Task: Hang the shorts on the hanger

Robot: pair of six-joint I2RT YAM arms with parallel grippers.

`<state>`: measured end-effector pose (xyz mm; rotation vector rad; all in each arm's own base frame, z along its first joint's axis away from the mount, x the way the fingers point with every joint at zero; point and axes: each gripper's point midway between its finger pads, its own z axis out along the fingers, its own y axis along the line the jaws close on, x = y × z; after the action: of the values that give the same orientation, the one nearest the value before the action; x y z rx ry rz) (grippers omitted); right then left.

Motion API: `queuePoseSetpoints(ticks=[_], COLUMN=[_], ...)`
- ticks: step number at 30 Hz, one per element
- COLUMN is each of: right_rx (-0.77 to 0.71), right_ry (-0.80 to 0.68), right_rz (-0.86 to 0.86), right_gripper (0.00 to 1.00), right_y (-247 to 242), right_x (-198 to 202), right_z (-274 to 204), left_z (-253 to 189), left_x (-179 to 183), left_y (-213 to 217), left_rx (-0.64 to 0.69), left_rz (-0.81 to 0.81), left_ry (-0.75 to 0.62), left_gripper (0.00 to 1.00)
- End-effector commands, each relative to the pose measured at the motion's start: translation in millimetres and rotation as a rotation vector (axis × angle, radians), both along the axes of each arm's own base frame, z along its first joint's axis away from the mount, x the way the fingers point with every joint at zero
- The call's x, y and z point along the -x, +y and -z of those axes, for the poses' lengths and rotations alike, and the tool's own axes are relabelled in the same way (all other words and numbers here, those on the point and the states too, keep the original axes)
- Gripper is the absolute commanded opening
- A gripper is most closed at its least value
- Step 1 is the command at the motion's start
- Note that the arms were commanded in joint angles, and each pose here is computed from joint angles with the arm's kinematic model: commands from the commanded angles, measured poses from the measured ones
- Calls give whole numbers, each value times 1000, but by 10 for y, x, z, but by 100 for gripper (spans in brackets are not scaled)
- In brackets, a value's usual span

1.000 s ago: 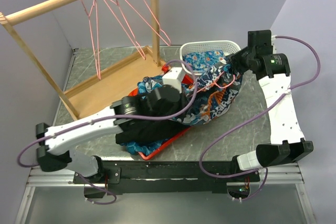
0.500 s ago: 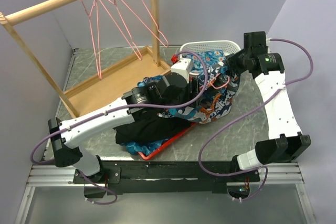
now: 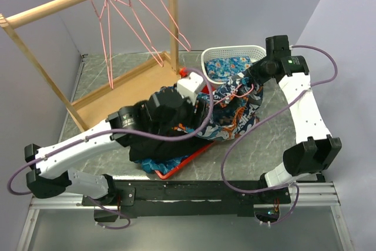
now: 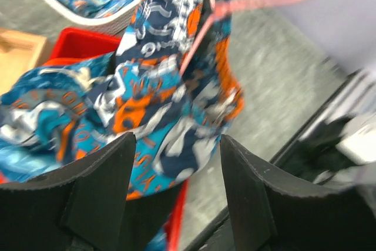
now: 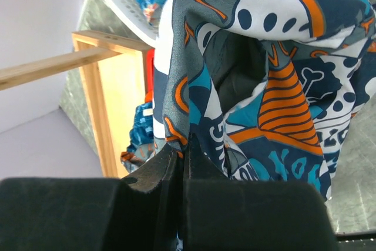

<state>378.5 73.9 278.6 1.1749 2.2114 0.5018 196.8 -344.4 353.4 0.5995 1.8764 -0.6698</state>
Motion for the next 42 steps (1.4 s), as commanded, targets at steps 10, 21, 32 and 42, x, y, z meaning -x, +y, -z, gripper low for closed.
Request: queuePoseSetpoints(ticks=[10,21,32,42], right_rx=[-24,-58,-85,-86], right_ry=[31,54,4,-200], right_rz=[-55,-98,-151,-250], right_gripper=[0,0,0,39], right_y=[87,179,246,324], right_x=[-18,89,194,318], right_z=[63,93,-90,-558], left_z=[843,757,536,80], left_x=[-46,-419,-458,-271], left_y=[48,-138,-183,-135], left_rx=[-389,-326,-98,66], left_rz=[7,-75,-30,18], left_ry=[-210,-416,-487,-415], left_gripper=[69,74,16,1])
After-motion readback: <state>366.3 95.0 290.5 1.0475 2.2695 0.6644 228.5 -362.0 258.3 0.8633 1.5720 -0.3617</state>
